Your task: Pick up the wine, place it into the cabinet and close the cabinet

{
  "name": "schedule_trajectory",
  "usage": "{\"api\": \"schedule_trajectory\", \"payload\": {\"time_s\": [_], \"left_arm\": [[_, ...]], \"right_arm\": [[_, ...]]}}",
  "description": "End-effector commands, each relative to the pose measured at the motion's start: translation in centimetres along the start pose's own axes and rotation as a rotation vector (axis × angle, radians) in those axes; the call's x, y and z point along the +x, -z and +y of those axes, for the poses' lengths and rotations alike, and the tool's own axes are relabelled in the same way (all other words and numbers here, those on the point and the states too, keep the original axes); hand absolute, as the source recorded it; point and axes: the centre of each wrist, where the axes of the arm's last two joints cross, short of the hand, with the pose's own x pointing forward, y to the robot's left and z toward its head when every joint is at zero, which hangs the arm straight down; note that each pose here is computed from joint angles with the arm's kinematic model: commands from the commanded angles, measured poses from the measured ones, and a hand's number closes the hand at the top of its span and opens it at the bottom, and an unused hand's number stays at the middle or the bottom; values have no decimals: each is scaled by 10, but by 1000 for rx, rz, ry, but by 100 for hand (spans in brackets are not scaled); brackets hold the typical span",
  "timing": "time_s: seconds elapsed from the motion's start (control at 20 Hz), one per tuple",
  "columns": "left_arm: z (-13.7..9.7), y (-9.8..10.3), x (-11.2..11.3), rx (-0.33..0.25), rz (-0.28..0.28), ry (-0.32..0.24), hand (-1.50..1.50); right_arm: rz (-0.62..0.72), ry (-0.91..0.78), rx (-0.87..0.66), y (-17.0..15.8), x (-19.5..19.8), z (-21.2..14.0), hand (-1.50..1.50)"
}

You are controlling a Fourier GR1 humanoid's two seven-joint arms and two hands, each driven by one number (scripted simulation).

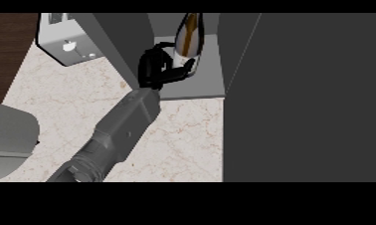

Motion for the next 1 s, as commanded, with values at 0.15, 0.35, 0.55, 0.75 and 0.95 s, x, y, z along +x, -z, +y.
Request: {"api": "schedule_trajectory", "payload": {"time_s": [0.15,0.35,0.55,0.75,0.95], "left_arm": [[15,-1,-6,40,-110,13,-150],[22,-3,-6,-20,-169,0,-150],[8,-5,-5,-38,-193,-37,-150],[23,-11,-8,-43,-187,6,-150],[2,-19,-3,-83,-182,-15,-150]], "right_arm": [[-2,-25,-16,4,-4,-6,-150],[-14,-17,-12,7,8,0,-150],[-2,-25,-22,-2,-6,3,-150],[-7,-33,-52,-8,0,2,-150],[19,-47,-41,-10,10,0,-150]]}}
